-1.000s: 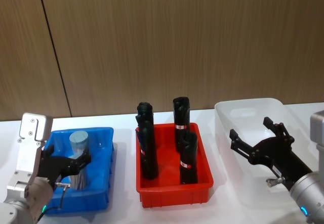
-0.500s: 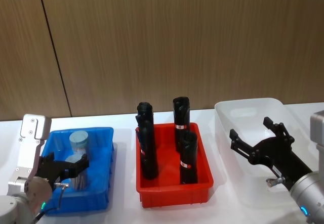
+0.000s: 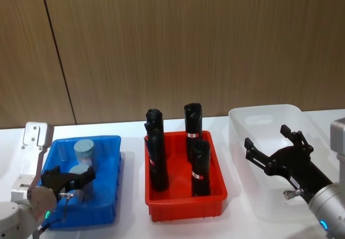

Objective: Pick the cotton swabs from the blue box and place them into the white box.

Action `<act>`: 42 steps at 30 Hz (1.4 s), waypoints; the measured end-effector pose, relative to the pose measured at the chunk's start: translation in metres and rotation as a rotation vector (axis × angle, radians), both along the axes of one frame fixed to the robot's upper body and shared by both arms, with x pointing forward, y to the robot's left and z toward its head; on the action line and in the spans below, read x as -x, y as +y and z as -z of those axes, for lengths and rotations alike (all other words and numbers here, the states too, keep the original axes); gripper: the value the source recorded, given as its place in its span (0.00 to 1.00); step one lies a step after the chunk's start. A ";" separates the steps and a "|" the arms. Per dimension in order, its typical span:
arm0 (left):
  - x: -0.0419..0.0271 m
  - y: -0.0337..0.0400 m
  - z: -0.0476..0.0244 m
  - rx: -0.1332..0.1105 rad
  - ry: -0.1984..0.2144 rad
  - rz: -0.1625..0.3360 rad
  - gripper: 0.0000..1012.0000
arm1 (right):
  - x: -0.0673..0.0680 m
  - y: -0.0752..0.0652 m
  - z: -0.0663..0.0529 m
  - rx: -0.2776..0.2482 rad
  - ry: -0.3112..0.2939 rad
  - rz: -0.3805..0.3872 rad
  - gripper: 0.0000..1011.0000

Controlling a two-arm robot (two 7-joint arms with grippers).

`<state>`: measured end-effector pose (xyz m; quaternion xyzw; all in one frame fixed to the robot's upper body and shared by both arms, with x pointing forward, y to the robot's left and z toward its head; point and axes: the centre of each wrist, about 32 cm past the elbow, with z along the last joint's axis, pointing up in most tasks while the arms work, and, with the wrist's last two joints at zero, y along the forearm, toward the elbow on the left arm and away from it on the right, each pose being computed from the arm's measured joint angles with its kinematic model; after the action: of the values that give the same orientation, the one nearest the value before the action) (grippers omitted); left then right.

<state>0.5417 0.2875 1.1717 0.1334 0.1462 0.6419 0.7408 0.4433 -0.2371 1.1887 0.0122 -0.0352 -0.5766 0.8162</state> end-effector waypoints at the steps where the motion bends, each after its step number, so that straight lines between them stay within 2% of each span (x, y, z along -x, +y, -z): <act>1: -0.0014 0.0004 0.0004 0.003 0.002 0.002 0.99 | 0.000 0.000 0.000 0.000 0.000 0.000 0.99; 10: -0.0177 0.0029 0.0060 0.031 0.023 0.036 0.99 | 0.000 0.000 0.000 0.000 0.000 0.000 0.99; 18: -0.0274 0.0018 0.0081 0.038 0.035 0.049 0.99 | 0.000 0.000 0.000 0.000 0.000 0.000 0.99; 28: -0.0359 -0.0008 0.0079 0.027 0.062 0.041 0.99 | 0.000 0.000 0.000 0.000 0.000 0.000 0.99; 40: -0.0394 -0.0030 0.0044 -0.002 0.094 0.017 0.99 | 0.000 0.000 0.000 0.000 0.000 0.000 0.99; 42: -0.0398 -0.0033 0.0037 -0.005 0.099 0.015 0.97 | 0.000 0.000 0.000 0.000 0.000 0.000 0.99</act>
<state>0.5815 0.2842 1.1681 0.1681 0.1800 0.6292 0.7372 0.4433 -0.2371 1.1887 0.0122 -0.0351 -0.5766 0.8162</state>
